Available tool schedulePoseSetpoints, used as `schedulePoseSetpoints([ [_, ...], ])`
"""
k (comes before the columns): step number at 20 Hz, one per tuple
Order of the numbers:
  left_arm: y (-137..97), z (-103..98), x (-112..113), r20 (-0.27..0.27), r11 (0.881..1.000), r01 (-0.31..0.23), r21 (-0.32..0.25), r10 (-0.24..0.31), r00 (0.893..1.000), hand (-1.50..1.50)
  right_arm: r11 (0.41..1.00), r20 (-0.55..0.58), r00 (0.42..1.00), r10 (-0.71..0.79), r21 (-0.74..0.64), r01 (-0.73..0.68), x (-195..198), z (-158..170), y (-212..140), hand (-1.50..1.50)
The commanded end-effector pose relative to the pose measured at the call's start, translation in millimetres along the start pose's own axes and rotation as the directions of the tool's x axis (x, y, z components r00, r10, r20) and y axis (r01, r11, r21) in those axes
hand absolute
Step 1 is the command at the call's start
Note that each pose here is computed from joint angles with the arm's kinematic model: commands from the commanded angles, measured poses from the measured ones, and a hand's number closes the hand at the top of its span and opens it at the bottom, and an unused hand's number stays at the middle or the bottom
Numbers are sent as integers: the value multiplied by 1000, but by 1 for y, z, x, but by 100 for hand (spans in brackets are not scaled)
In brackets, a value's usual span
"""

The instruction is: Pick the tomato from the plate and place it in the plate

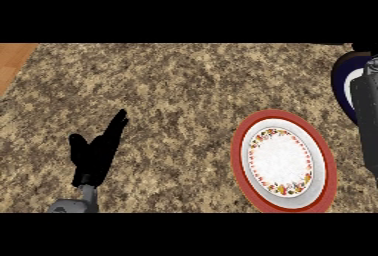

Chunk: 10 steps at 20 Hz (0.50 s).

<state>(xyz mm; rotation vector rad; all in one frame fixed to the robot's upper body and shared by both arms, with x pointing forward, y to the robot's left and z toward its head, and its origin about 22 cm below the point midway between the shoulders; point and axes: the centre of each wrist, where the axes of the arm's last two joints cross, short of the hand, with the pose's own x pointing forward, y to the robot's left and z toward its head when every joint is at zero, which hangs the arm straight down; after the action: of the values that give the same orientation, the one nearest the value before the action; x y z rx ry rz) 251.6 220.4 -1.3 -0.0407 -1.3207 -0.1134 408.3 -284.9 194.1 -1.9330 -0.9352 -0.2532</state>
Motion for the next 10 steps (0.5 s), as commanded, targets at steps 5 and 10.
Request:
schedulePoseSetpoints([
  [5, -4, 3, -15, -69, 1000, -12, -21, 11, 998, 0, 953, -252, 951, -182, -284, 107, -9, -25, 1, 150],
  [10, 1, -2, -10, -65, 1000, -27, 9, 27, 998, 0, 930, -286, 948, -136, -368, 23, -34, -25, 16, 150],
])
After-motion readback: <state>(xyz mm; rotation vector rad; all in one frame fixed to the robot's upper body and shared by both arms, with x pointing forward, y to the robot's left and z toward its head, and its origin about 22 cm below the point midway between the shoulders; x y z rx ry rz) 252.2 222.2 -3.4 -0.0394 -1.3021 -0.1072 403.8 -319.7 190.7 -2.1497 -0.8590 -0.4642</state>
